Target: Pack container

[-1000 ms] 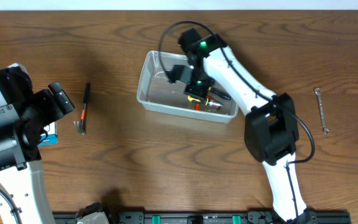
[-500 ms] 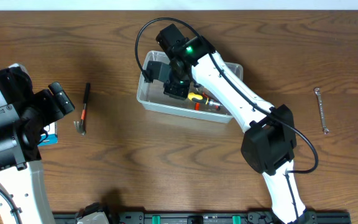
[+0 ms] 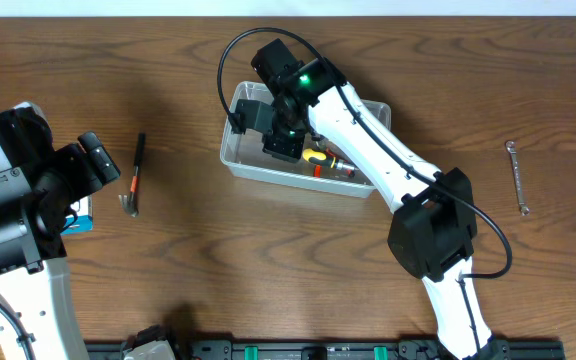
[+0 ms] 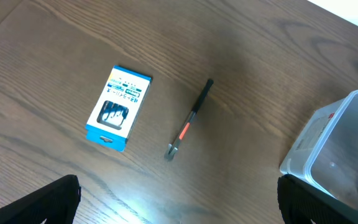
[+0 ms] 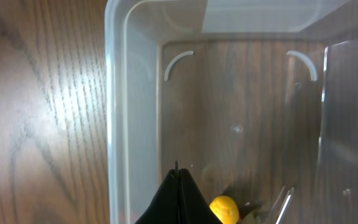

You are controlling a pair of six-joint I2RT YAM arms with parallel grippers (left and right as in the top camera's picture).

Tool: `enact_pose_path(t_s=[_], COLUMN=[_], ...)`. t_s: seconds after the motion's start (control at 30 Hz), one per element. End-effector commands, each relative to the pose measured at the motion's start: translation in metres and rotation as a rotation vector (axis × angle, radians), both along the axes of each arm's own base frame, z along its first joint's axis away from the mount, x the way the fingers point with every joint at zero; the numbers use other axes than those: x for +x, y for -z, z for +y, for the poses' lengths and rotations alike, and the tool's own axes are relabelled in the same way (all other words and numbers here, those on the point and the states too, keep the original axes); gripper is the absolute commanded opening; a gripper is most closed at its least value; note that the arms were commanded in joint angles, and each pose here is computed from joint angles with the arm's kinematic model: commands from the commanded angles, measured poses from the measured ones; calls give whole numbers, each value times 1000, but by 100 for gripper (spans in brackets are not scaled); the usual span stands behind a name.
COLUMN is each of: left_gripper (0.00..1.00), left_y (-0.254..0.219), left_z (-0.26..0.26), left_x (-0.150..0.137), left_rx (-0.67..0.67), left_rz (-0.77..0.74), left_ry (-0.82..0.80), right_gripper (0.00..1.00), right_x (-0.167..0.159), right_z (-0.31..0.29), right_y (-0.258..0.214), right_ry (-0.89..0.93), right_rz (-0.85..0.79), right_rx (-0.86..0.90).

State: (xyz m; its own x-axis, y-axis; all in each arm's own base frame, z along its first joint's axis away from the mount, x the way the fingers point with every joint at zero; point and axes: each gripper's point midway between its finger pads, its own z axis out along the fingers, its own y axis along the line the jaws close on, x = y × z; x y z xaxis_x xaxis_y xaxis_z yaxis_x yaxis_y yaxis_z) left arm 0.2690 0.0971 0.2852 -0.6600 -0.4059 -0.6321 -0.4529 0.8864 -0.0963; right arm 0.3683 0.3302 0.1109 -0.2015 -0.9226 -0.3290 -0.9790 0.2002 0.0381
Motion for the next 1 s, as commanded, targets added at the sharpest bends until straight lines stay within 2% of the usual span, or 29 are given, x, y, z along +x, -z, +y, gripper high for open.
enact_pose_path(t_s=[0.0,0.47,0.97], left_gripper=[98,98,98], left_y=[-7,-7,-7], left_z=[2,2,2], left_x=[0,0,0], left_rx=[16,16,16], left_rz=[-8,-8,-8], left_ry=[6,6,6], right_gripper=[1,1,1], right_x=[-6,-14,-41], right_z=[3,-5,-16], right_y=[7,22,27], right_ry=[-19,-15,-102], right_rz=[33,87,187], right_rx=[-3,-44,-72])
